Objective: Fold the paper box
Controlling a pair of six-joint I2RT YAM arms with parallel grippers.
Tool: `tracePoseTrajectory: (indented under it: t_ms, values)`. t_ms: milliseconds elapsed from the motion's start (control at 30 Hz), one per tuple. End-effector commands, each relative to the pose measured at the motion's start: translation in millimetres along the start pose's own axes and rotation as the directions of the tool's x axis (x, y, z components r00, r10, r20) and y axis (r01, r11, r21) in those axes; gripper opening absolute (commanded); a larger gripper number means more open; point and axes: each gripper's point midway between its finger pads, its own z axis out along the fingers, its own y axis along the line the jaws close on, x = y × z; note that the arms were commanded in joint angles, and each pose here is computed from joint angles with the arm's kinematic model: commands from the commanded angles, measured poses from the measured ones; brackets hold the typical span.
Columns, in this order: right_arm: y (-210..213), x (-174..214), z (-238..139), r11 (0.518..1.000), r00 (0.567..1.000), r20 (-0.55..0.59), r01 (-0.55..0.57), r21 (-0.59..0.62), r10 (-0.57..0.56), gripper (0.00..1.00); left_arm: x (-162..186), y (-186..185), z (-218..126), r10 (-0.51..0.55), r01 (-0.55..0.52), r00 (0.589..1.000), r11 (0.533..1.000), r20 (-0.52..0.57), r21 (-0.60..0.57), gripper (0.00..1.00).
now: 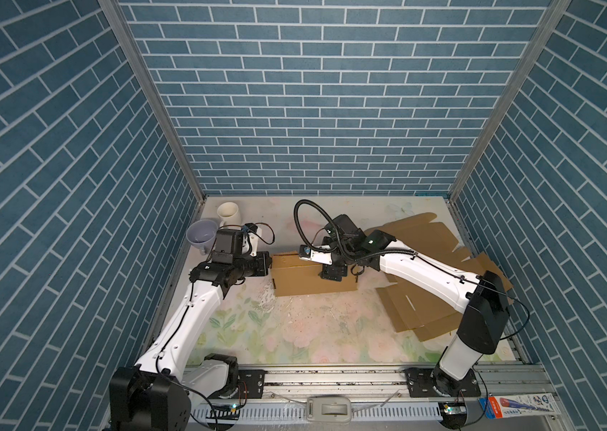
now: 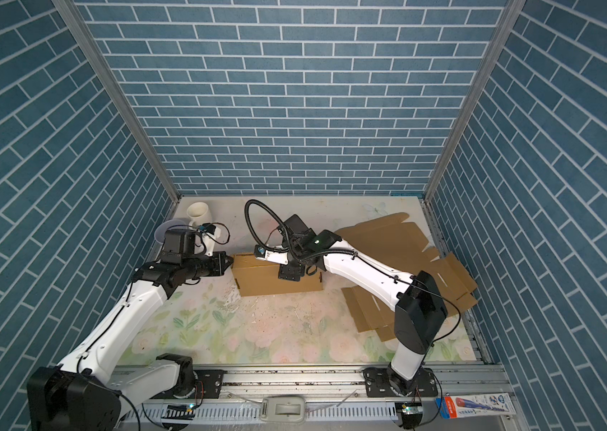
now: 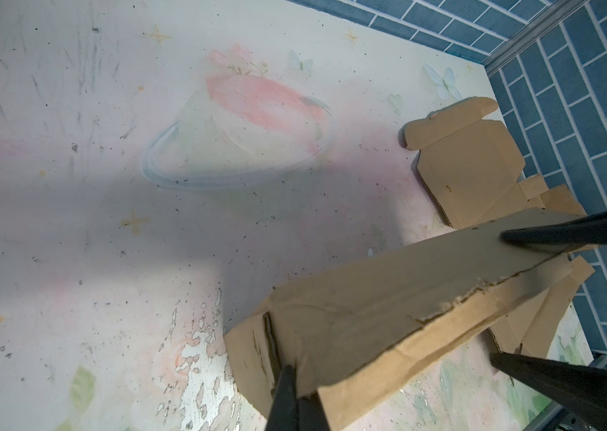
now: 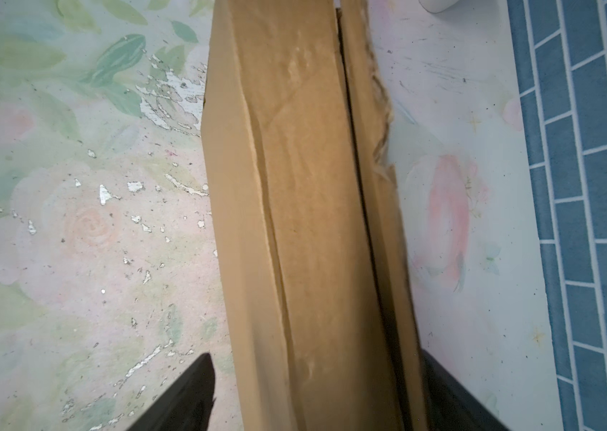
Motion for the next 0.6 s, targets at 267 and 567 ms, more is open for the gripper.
tracePoseTrajectory:
  t_ms: [267, 567]
  values:
    - [-11, -14, -2, 0.987, 0.994, 0.001, 0.109, 0.115, -0.110, 0.67, 36, 6, 4, -0.040, 0.038, 0.991, 0.999, -0.130, -0.020, 0.00]
    - [2, 2, 13, 0.988, 0.993, -0.050, 0.110, 0.107, -0.105, 0.48, 31, -2, -3, -0.034, 0.035, 0.993, 0.999, -0.110, 0.008, 0.03]
